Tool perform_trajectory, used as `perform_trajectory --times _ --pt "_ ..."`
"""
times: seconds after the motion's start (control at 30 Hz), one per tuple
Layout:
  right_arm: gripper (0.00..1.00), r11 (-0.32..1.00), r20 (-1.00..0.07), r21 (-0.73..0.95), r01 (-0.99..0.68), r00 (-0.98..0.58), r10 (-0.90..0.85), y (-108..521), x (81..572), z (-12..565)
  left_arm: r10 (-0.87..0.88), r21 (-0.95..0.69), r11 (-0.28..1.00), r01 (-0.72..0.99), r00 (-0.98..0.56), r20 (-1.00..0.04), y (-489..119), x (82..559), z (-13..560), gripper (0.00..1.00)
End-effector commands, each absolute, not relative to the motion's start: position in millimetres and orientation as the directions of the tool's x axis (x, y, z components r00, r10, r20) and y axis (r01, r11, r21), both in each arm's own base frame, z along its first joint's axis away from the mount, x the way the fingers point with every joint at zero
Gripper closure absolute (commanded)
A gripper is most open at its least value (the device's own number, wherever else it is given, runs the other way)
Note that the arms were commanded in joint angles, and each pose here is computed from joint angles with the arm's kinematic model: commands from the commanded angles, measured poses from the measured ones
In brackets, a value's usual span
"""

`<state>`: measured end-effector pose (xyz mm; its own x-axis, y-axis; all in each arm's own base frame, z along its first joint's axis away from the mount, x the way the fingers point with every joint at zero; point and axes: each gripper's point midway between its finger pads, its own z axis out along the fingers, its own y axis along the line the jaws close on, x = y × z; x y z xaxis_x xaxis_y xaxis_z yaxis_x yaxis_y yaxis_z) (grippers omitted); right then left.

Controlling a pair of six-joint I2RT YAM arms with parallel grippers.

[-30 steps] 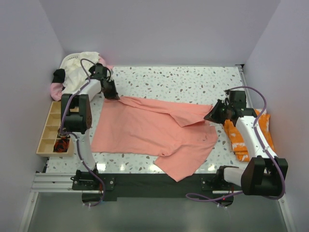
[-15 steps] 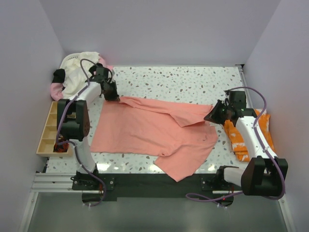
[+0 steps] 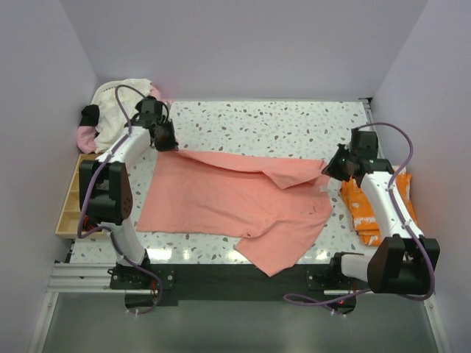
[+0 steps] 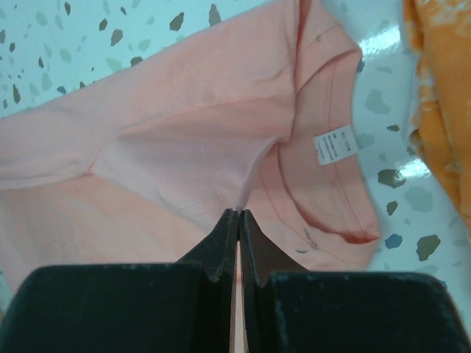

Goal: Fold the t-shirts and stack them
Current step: Fold the flattened tshirt in 1/3 of the way

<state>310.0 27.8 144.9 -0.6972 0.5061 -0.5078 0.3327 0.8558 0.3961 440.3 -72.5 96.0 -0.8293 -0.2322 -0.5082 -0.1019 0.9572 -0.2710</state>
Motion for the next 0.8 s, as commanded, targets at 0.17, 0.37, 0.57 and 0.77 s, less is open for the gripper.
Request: perform_trajectory --times 0.17,0.37,0.57,0.77 --pt "1.00 0.877 -0.576 0.348 0.331 -0.663 0.479 13 338 161 -0.201 -0.214 0.971 -0.103 -0.840 -0.504 -61 424 86 1.00" --pt "1.00 0.874 -0.504 0.365 0.320 -0.722 0.475 25 312 151 -0.205 -0.232 0.967 -0.102 -0.853 -0.481 -63 405 79 1.00" --pt "1.00 0.864 -0.412 0.373 0.337 -0.774 0.480 34 279 127 -0.201 -0.220 0.970 -0.109 -0.865 -0.460 -61 392 72 1.00" --pt "1.00 0.862 -0.369 0.341 0.375 -0.790 0.490 32 258 104 -0.197 -0.203 0.972 -0.118 -0.878 -0.436 -58 378 62 1.00"
